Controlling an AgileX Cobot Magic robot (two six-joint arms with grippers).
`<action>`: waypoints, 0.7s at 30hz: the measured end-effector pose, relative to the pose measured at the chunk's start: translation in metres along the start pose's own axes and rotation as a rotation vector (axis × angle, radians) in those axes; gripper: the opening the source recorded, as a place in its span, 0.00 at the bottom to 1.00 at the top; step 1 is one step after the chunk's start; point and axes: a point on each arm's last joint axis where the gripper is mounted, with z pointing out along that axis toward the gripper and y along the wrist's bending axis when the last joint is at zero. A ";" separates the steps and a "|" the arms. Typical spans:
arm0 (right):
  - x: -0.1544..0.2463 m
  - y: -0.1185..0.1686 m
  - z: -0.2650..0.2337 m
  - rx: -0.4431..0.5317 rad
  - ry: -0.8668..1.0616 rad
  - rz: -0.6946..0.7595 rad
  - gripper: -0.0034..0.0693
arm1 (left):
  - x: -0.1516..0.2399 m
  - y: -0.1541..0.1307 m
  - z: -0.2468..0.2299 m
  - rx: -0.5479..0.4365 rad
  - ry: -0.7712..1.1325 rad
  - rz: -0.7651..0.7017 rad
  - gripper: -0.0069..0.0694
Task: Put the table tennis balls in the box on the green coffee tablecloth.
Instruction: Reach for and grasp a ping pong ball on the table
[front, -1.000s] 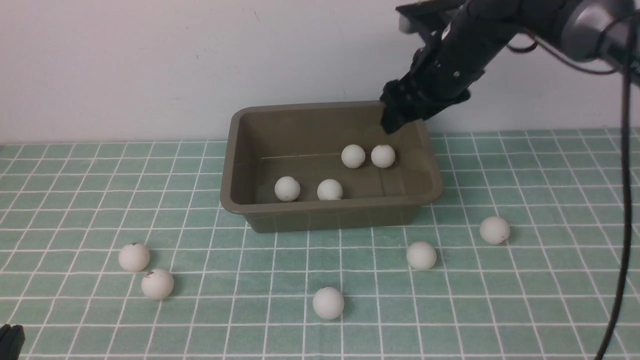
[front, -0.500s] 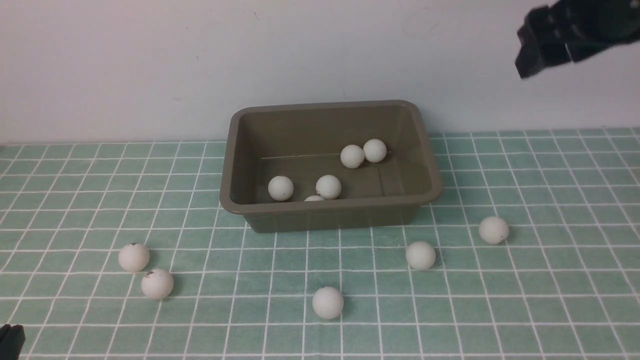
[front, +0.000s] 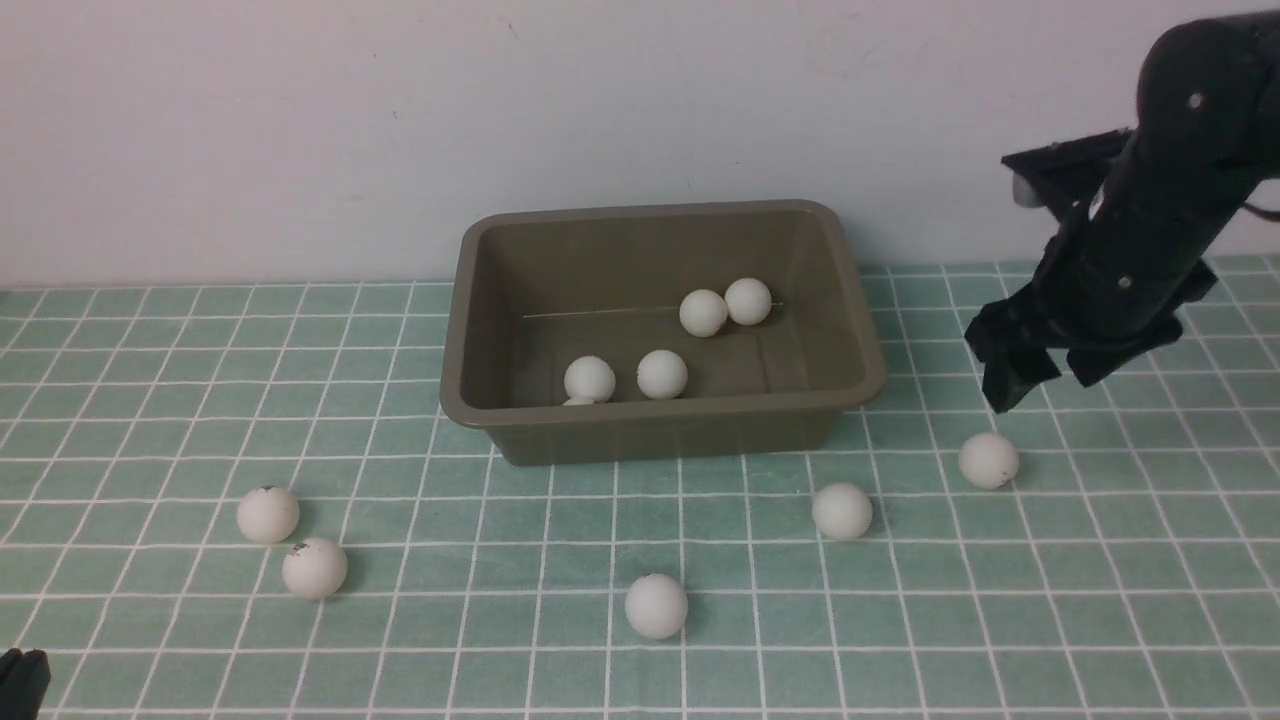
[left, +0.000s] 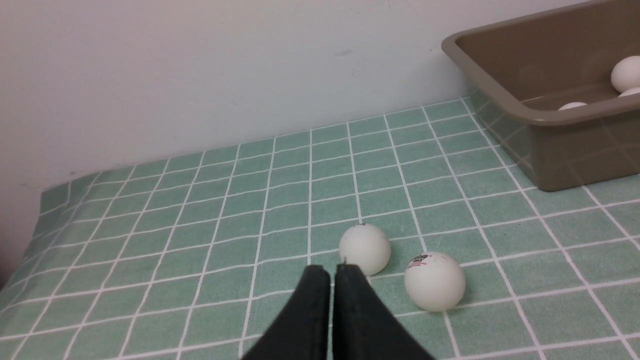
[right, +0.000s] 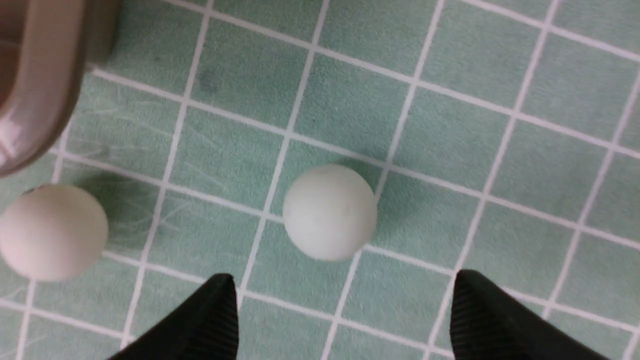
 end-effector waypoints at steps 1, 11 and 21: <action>-0.002 0.000 0.008 -0.006 0.001 0.003 0.76 | 0.000 0.000 0.000 0.000 0.000 0.000 0.08; -0.010 0.000 0.046 -0.009 -0.006 0.006 0.76 | 0.000 0.000 0.000 0.000 0.000 0.000 0.08; -0.009 0.003 0.074 -0.044 0.042 0.029 0.76 | 0.000 0.000 0.000 0.000 0.000 0.000 0.08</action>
